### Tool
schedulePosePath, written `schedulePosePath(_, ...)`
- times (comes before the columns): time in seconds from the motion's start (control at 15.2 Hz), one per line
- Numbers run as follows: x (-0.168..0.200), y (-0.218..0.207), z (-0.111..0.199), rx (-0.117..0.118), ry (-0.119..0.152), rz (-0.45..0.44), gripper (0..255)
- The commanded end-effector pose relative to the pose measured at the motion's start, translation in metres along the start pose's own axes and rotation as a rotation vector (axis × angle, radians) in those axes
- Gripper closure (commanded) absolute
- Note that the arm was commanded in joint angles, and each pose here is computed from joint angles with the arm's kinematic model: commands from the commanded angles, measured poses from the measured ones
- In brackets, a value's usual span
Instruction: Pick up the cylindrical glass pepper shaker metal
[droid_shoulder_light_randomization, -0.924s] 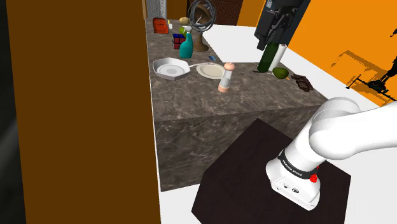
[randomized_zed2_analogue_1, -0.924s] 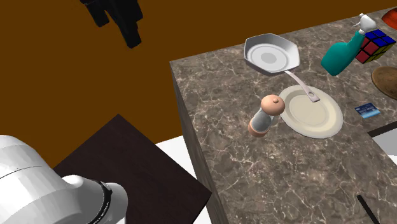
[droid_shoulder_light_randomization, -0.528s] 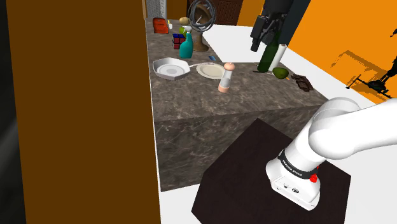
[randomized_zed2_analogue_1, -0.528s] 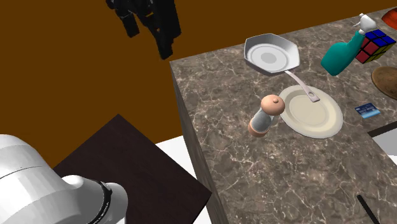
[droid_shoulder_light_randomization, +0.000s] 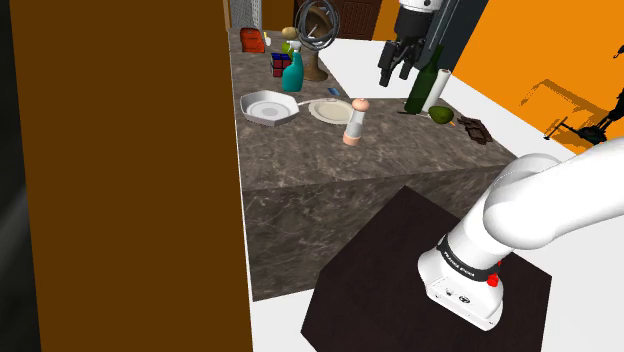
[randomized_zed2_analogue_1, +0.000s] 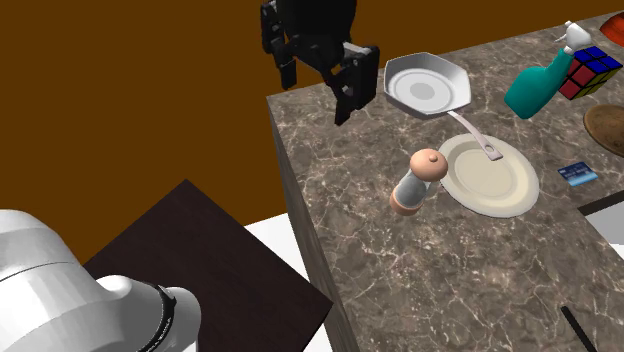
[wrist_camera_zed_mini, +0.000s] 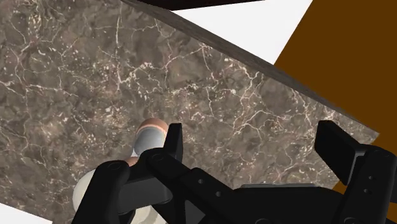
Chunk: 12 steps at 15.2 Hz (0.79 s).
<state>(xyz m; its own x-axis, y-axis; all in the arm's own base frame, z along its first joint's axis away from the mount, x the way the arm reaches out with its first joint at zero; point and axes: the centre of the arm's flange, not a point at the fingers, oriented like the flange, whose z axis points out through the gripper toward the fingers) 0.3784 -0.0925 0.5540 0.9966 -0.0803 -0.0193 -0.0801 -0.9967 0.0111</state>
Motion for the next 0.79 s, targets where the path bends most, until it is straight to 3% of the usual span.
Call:
schedulePosePath(0.0, 0.018, 0.017, 0.015, 0.008, -0.006, 0.001, 0)
schedulePosePath(0.73, 0.111, 0.108, 0.095, 0.059, -0.042, 0.010, 0)
